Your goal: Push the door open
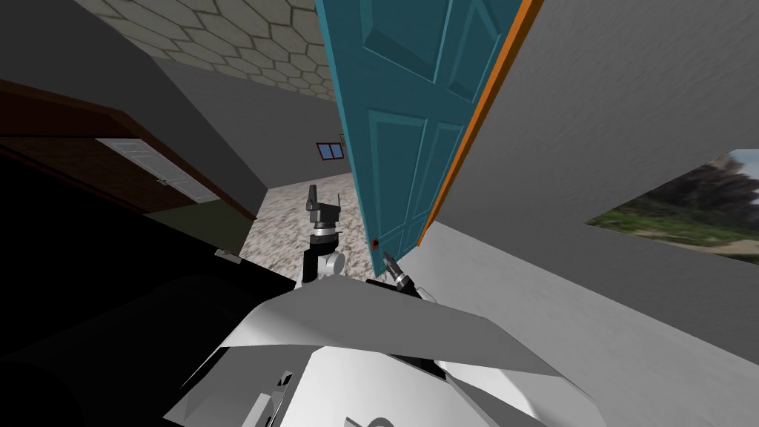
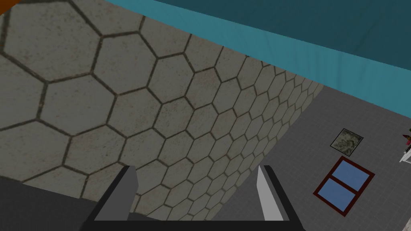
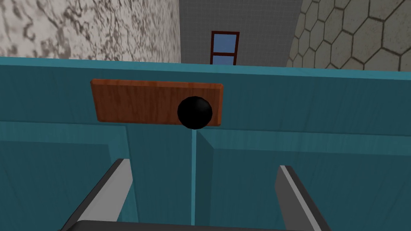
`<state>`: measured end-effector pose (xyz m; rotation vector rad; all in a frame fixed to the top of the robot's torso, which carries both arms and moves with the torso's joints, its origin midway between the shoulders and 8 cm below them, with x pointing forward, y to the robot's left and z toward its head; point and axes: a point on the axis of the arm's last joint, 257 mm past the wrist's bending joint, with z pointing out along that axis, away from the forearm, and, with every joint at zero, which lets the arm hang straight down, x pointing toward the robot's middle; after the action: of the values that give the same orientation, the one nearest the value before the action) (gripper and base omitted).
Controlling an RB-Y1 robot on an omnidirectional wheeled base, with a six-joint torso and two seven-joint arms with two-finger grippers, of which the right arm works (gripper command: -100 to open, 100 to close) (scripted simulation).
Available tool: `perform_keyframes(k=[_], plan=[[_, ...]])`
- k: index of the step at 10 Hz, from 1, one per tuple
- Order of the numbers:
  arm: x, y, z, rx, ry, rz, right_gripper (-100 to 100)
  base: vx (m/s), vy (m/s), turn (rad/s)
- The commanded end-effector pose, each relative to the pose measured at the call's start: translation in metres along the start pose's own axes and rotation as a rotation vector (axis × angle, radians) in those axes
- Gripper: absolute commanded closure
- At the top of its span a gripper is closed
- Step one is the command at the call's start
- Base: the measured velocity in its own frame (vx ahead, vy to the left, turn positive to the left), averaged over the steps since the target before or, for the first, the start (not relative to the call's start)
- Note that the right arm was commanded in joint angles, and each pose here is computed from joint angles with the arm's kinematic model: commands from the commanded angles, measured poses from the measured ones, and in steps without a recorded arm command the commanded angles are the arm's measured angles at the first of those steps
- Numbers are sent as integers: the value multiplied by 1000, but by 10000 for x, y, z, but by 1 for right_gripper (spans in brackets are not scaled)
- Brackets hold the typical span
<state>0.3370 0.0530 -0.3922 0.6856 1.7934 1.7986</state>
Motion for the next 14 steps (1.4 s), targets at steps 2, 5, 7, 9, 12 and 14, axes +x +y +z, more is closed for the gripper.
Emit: perform_keyframes(k=[2,5,7,9,12,14], plan=[[-15,7,27,-2,-8,-2,-100,138,131,26],[-31,7,56,-3,-18,-4,-100,168,147,32],[-31,8,59,-3,-18,-4,-100,102,107,15],[-31,8,59,-3,-18,-4,100,-14,-16,1],[-31,8,59,-3,-18,-4,100,-14,-15,0],[-142,8,66,-1,-51,-3,-100,-71,1,-77]])
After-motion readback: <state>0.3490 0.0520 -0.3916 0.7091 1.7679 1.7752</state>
